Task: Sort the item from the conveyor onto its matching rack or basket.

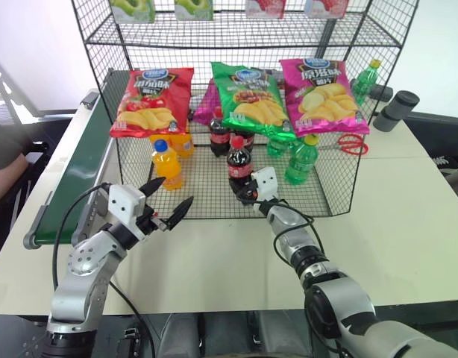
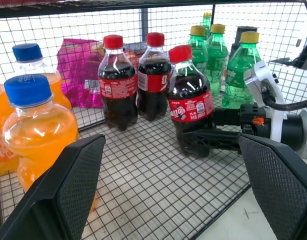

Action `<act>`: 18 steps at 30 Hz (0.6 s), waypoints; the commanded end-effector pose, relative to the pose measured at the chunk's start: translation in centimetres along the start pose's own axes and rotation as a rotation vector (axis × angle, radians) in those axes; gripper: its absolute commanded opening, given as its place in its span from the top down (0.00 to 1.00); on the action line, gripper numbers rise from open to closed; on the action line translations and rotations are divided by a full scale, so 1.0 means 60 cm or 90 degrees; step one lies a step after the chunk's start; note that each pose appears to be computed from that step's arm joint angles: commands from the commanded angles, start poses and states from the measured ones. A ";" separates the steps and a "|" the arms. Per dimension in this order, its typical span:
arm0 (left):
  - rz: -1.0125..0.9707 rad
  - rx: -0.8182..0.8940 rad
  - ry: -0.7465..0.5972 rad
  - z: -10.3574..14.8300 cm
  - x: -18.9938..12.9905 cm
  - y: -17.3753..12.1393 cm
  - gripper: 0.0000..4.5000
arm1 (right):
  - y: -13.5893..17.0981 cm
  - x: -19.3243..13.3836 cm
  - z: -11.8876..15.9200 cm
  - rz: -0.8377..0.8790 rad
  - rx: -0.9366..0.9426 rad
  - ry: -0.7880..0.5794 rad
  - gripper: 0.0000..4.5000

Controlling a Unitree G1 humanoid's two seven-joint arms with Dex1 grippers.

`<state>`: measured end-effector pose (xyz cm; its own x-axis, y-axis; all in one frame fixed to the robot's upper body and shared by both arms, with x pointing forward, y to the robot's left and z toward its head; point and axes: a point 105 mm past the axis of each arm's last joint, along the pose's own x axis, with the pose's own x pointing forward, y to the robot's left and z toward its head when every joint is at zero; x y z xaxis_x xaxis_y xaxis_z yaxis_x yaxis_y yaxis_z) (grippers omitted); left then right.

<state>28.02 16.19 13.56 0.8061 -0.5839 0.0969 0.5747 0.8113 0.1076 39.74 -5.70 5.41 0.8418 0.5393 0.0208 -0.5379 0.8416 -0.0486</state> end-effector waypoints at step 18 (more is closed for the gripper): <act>-0.011 0.011 -0.018 0.016 0.001 -0.010 0.00 | -0.022 -0.067 0.061 0.043 -0.088 -0.093 0.01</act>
<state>27.89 15.67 13.22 0.7981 -0.5965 0.0852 0.5891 0.8021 0.0977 37.27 -9.06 7.19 0.8137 0.5722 0.1029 -0.5516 0.8157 -0.1742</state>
